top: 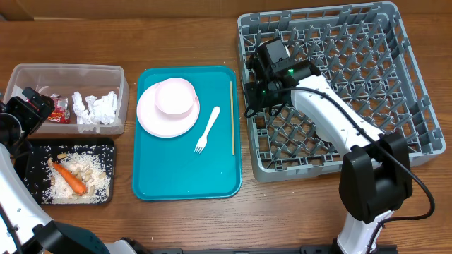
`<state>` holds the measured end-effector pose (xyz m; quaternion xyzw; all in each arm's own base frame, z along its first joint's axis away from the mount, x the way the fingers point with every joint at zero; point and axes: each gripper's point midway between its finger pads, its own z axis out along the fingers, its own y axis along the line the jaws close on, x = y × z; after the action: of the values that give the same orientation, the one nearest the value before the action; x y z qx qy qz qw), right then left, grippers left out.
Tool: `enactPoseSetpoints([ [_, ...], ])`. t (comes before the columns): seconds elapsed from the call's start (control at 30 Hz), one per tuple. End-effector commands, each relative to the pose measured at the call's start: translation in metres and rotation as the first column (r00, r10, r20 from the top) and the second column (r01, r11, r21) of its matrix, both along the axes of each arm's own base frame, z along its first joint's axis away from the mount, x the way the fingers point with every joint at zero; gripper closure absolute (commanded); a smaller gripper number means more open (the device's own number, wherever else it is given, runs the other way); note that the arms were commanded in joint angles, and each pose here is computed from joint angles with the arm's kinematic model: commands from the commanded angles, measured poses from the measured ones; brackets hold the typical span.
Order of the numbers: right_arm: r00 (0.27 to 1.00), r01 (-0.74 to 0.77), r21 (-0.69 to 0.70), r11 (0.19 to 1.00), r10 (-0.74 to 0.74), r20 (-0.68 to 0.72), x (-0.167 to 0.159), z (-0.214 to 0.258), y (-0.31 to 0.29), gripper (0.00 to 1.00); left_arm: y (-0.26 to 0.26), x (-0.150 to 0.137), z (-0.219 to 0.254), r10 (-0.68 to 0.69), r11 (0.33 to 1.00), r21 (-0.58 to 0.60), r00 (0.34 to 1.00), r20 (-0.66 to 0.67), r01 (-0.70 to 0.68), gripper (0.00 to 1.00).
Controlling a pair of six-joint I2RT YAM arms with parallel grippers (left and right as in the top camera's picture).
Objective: Sort waste into correct bins and load items into the dishwasher rack
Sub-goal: 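Move the right gripper left toward the pink bowl on the tray, then lower the right gripper and grasp the pink bowl's rim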
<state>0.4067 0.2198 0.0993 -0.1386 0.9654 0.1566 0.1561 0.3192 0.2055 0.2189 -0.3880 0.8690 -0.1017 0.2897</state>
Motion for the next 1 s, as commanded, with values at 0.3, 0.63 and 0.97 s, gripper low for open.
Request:
enactPoseSetpoints([
  [0.3, 0.999, 0.003, 0.008, 1.0, -0.004, 0.053, 0.009, 0.025, 0.005, 0.71, 0.003, 0.002, 0.008, 0.008, 1.0, 0.016, 1.0, 0.013, -0.008, 0.0],
  [0.63, 0.99, 0.052, 0.023, 0.998, -0.054, 0.131, 0.01, 0.106, 0.003, 0.65, 0.003, 0.002, 0.008, 0.007, 1.0, 0.017, 1.0, 0.013, -0.008, 0.0],
  [0.97, 0.999, 0.005, 0.074, 0.997, -0.008, 0.047, -0.023, 0.103, 0.046, 0.41, 0.003, 0.002, 0.008, 0.007, 1.0, 0.016, 1.0, 0.014, -0.008, 0.0],
])
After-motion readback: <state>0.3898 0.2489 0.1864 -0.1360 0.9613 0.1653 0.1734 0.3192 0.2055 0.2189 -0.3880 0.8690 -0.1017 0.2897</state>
